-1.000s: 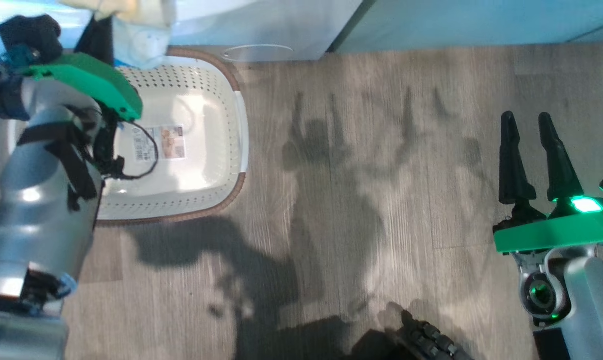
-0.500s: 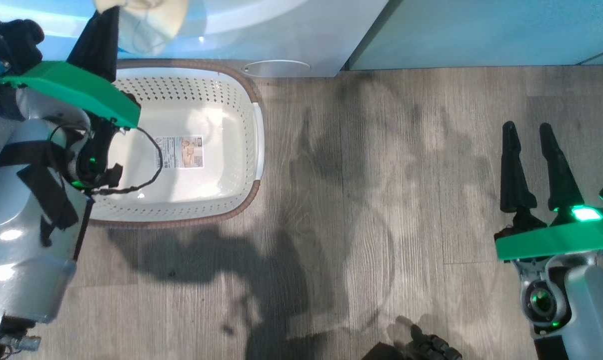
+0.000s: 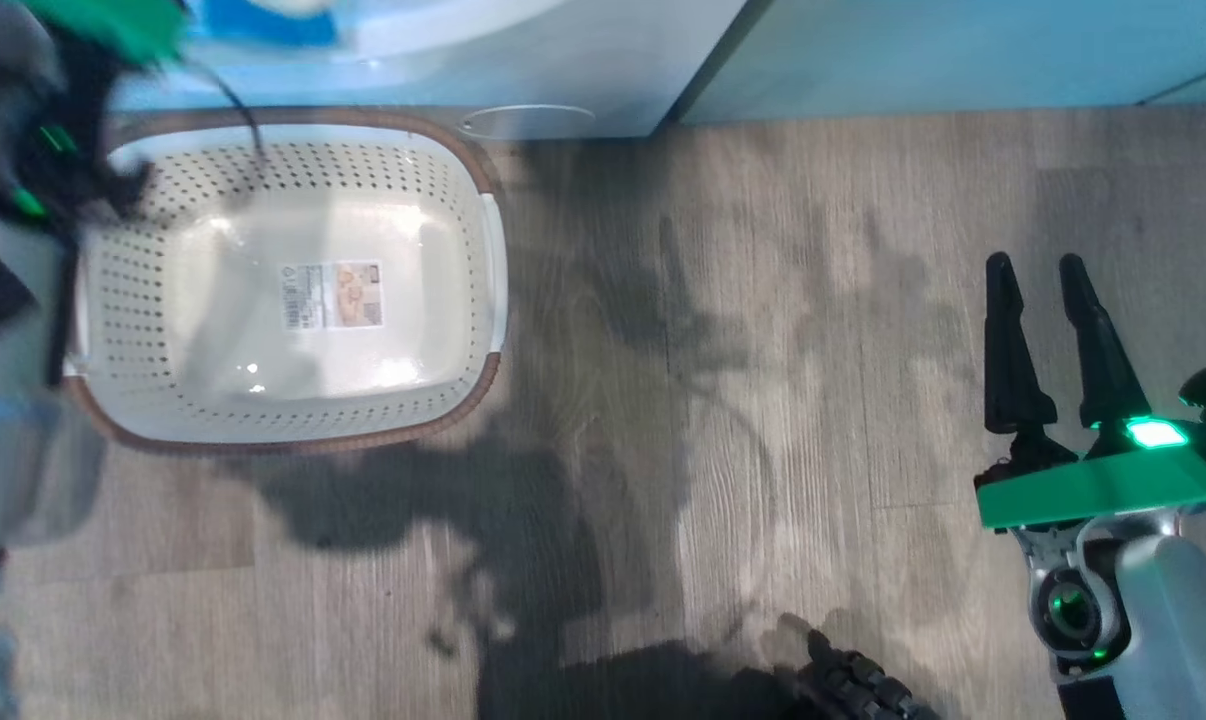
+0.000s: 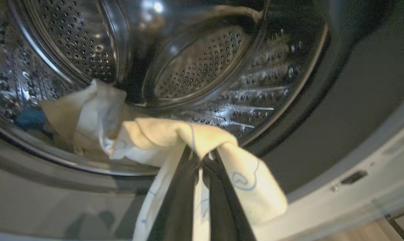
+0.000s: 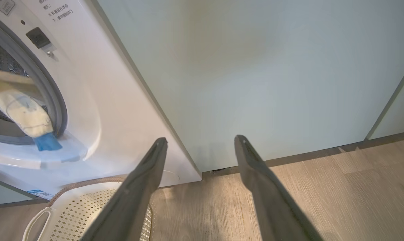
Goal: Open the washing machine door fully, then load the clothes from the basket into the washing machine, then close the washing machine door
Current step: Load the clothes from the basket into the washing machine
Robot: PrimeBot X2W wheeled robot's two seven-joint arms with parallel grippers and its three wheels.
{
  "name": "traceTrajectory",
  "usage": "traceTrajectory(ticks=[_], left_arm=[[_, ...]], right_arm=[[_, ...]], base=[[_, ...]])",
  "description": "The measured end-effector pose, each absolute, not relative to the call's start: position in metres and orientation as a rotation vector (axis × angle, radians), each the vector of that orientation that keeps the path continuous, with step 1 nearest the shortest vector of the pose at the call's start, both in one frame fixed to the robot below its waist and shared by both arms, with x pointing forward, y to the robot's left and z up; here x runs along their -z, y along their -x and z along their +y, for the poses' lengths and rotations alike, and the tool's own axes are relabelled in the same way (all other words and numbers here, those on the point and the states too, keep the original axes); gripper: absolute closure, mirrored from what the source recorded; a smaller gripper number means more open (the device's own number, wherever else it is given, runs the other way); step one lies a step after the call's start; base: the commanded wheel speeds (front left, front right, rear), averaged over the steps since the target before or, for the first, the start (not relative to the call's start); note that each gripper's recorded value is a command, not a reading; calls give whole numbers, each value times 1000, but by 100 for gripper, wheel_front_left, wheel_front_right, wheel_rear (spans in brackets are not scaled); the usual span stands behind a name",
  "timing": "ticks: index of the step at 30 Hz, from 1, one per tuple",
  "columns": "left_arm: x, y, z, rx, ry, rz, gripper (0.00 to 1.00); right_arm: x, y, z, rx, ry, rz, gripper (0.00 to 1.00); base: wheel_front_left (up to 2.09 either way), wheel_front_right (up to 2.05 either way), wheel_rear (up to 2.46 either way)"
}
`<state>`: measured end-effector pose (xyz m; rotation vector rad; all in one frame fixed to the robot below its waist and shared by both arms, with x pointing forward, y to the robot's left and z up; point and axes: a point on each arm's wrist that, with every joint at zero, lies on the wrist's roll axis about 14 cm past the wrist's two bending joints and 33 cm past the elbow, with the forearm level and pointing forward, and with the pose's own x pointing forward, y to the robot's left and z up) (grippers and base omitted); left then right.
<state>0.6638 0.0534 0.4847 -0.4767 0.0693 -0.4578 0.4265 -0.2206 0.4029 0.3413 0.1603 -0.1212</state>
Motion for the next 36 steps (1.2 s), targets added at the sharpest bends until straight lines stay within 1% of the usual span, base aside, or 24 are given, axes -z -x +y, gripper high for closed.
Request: traceTrajectory(ticks=[4, 7, 12, 18, 26, 36], left_arm=[[-498, -691, 59, 431, 470, 29, 100], [-490, -708, 62, 398, 462, 46, 100], [-476, -734, 62, 371, 388, 67, 100], [-466, -764, 62, 331, 325, 50, 100], [-457, -794, 53, 313, 255, 39, 100], [-463, -826, 47, 270, 252, -30, 100]], right_arm=[[-399, -427, -221, 124, -342, 172, 0], [-397, -431, -223, 127, -340, 172, 0], [-388, -434, -228, 139, -336, 189, 0], [-375, -438, -230, 147, -332, 218, 0], [-364, -446, -230, 140, -330, 235, 0], [-359, -449, -239, 157, -303, 249, 0]], base=[[0, 0, 0], [0, 0, 0], [0, 0, 0], [0, 0, 0], [0, 0, 0], [0, 0, 0]])
